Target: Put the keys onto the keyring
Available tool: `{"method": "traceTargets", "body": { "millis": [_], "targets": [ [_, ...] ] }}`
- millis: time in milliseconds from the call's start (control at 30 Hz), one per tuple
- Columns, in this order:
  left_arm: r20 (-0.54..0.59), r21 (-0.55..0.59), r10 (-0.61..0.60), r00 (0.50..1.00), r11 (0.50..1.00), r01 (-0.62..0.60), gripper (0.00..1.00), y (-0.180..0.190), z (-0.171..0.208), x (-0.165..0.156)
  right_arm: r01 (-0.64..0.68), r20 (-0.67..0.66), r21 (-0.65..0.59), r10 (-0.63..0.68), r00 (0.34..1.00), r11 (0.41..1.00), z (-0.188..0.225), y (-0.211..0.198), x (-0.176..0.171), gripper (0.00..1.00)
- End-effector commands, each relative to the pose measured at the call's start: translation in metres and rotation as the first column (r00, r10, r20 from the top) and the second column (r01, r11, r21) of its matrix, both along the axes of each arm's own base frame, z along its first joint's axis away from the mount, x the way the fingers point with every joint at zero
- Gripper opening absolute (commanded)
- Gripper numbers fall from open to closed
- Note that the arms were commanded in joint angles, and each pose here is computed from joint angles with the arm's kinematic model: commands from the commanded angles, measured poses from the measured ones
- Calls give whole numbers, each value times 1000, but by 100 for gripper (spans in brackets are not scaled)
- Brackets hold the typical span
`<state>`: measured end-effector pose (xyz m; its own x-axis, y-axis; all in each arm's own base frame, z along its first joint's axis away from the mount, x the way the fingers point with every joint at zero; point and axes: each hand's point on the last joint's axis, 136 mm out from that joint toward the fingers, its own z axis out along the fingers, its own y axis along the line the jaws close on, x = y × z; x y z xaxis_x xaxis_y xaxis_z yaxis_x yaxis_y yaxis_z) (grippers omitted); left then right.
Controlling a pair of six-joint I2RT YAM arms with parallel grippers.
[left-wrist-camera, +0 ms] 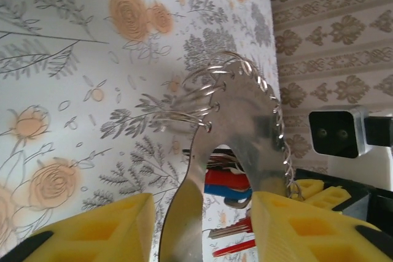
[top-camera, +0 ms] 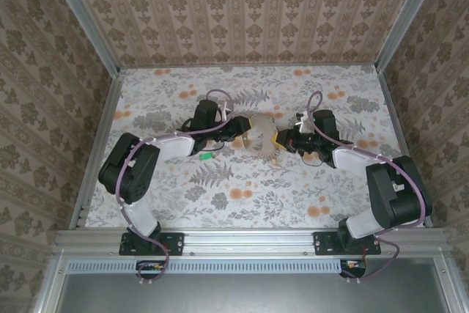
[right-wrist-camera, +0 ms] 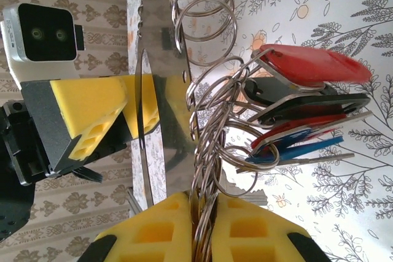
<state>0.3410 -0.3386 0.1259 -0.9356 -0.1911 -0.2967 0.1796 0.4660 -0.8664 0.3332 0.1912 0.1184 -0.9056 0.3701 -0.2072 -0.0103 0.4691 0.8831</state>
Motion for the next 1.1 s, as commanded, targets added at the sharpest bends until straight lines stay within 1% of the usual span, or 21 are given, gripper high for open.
{"method": "traceTargets", "body": {
  "millis": [0,67,100,133,267,367,433,467,567,633,667,733,767,833,867,933,1000,1033,1067],
  "targets": [
    [9,-94,-10,1000,996,10,37,-5,16,2,-37,85,54,33,996,998,29,6,4,8],
    [16,-108,-1,1000,994,3,28,-5,21,6,-42,91,57,37,995,998,30,7,5,8],
    [19,-125,-28,999,992,30,23,-7,25,2,-43,95,56,37,995,998,31,7,6,8],
    [26,-134,-29,999,990,32,19,-7,29,3,-43,97,54,38,995,998,31,7,7,9],
    [76,-154,-24,997,987,35,1,-3,44,4,-53,108,41,48,993,998,35,7,10,12],
    [140,-172,-10,990,984,35,0,2,64,6,-41,136,-1,40,990,999,42,2,11,15],
    [202,-180,6,979,983,31,0,7,82,6,-20,158,-55,29,987,998,47,-5,11,23],
    [238,-181,5,971,983,39,0,8,91,5,-1,195,-94,20,981,996,56,-10,9,29],
    [380,-165,78,922,986,-16,0,21,127,8,106,278,-236,-37,960,966,71,-34,7,52],
    [460,-137,132,878,988,-77,0,33,147,9,187,359,-307,-68,931,933,86,-51,2,62],
    [512,-121,160,844,986,-113,0,39,157,7,230,406,-328,-83,910,916,95,-59,0,68],
    [599,-109,202,775,979,-172,0,50,175,3,320,502,-330,-122,856,888,114,-72,-3,77],
    [631,-104,224,743,973,-205,0,55,182,1,381,545,-306,-167,821,873,121,-80,-3,83],
    [669,-107,245,702,966,-235,0,59,192,-3,446,612,-259,-212,762,857,129,-89,-8,99],
    [671,-118,261,694,962,-248,0,61,196,-3,448,657,-247,-191,729,859,133,-89,-11,100],
    [679,-158,284,677,957,-244,0,61,206,-7,420,702,-201,-169,692,885,145,-82,-18,100],
    [685,-211,317,656,948,-239,0,62,217,-10,339,738,-177,-104,667,924,155,-66,-27,100],
    [691,-243,338,639,941,-235,0,62,224,-12,300,756,-179,-64,652,937,160,-57,-32,99],
    [692,-261,353,629,935,-238,0,64,227,-13,287,766,-192,-40,642,938,163,-51,-35,97]
  ]
}}
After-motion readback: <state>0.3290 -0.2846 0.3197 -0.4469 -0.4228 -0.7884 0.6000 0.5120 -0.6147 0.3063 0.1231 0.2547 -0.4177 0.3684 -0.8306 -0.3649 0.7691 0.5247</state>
